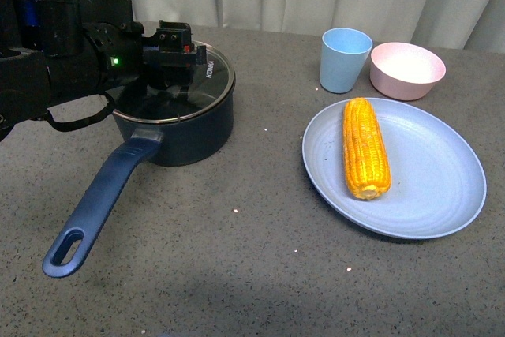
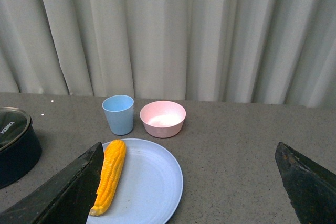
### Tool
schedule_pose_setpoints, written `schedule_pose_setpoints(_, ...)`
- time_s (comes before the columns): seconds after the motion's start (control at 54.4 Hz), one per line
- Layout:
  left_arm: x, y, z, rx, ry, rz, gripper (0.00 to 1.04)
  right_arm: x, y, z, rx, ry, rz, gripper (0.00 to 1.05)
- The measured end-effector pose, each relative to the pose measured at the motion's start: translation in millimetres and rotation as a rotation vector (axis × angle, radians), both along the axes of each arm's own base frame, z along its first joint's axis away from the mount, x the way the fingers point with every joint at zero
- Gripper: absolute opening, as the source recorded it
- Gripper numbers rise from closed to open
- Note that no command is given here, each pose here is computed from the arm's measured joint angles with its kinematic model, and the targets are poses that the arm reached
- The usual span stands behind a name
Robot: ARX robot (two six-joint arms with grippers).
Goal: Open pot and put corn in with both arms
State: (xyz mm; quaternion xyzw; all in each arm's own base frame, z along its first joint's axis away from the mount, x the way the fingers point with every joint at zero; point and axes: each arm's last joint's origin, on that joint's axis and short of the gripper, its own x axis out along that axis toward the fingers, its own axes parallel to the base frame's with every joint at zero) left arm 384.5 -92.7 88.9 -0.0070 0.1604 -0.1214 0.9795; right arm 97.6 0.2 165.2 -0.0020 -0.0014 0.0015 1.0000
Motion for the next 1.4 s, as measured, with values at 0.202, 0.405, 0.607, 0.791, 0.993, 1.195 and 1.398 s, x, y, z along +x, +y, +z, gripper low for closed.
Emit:
schedule_pose_setpoints(0.202,-3.9,10.1,25.4,-0.019,-0.058,0.035,0.62,0.0,0.0,0.0,0.0,0.0,0.0,0.96)
schedule_pose_setpoints(0.405,-7.3,42.6,49.3,-0.037,-0.157,0.118,0.62,0.0,0.0,0.0,0.0,0.0,0.0,0.96)
schedule_pose_setpoints(0.607,-10.0,108.4,17.7,0.005,-0.164,0.256,0.62,0.0,0.0,0.0,0.0,0.0,0.0,0.96)
schedule_pose_setpoints(0.791,-16.3,151.7,-22.2,0.005,-0.08,0.371,0.62,0.0,0.0,0.0,0.0,0.0,0.001,0.96)
schedule_pose_setpoints(0.993,-11.5,152.9,-48.3,-0.039,-0.015,0.399,0.62,0.0,0.0,0.0,0.0,0.0,0.0,0.96)
schedule_pose_setpoints(1.195,-8.7,151.9,-63.2,-0.044,0.019,0.398,0.62,0.0,0.0,0.0,0.0,0.0,0.001,0.96)
schedule_pose_setpoints(1.398,-11.1,150.3,-76.5,-0.039,0.055,0.397,0.62,0.0,0.0,0.0,0.0,0.0,0.001,0.96)
